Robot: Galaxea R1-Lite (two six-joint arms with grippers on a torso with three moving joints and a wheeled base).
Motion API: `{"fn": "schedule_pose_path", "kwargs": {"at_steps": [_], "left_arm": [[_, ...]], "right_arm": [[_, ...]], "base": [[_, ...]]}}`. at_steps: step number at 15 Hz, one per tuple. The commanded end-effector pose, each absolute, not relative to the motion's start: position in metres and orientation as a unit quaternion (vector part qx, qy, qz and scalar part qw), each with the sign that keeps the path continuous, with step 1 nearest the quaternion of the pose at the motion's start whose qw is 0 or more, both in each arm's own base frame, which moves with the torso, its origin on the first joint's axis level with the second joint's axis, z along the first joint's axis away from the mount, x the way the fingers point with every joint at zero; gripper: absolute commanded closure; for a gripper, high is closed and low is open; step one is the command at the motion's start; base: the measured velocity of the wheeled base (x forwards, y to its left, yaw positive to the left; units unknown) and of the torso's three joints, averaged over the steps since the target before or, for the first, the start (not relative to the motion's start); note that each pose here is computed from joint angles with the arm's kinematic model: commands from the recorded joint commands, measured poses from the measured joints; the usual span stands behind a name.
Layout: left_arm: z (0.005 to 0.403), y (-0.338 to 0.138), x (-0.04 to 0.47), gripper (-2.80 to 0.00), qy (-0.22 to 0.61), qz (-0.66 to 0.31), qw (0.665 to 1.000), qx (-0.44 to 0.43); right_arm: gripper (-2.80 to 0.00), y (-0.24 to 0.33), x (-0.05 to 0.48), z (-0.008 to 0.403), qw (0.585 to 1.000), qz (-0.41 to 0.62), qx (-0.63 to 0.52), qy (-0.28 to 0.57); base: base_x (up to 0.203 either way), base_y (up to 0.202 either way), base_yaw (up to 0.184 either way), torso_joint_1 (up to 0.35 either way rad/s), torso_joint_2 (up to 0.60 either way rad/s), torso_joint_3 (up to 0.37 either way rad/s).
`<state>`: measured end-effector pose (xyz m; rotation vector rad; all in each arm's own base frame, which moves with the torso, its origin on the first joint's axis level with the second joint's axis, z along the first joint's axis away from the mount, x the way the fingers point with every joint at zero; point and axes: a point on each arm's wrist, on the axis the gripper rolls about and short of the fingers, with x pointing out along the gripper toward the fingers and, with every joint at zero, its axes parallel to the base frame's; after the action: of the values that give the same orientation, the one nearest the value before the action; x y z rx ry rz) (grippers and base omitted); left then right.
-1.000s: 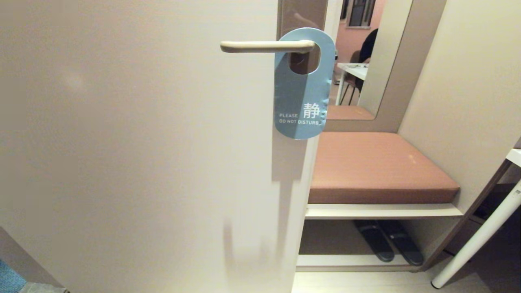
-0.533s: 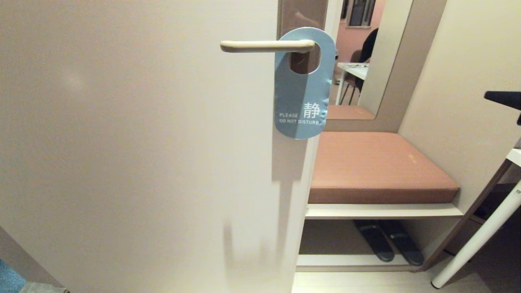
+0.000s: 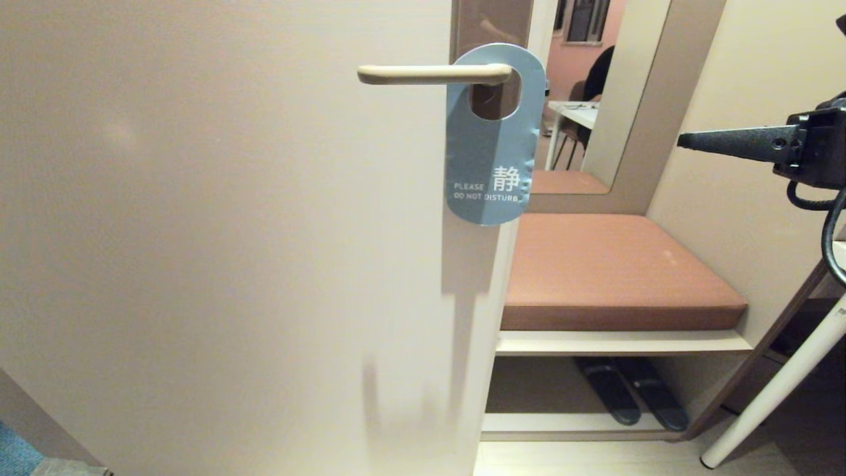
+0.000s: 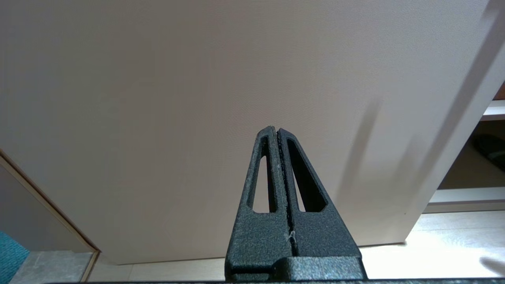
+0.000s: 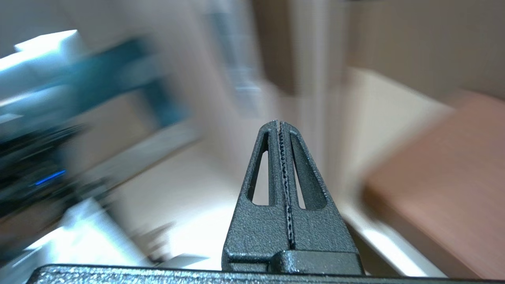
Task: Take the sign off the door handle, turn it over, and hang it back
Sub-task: Take down the sign
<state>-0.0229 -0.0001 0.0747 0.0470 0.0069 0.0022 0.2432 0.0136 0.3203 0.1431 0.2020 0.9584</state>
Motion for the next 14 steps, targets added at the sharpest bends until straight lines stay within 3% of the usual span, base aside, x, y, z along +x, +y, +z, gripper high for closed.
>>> {"fn": "schedule_pose_path", "kwargs": {"at_steps": [1,8,14], "left_arm": [[0.075,0.0,-0.023,0.0,0.004,0.001,1.0,0.024],[0.075,0.0,-0.023,0.0,0.004,0.001,1.0,0.024],[0.075,0.0,-0.023,0.0,0.004,0.001,1.0,0.024]], "right_arm": [[0.0,0.017,0.259,0.316,0.825,0.55,0.082,0.104],[0.0,0.05,0.295,0.316,0.738,0.662,0.083,0.104],[0.0,0.072,0.323,0.313,0.72,0.682,0.077,0.102]], "base": [[0.0,0.0,0.0,0.0,0.0,0.0],[0.0,0.0,0.0,0.0,0.0,0.0],[0.0,0.0,0.0,0.0,0.0,0.0]]}}
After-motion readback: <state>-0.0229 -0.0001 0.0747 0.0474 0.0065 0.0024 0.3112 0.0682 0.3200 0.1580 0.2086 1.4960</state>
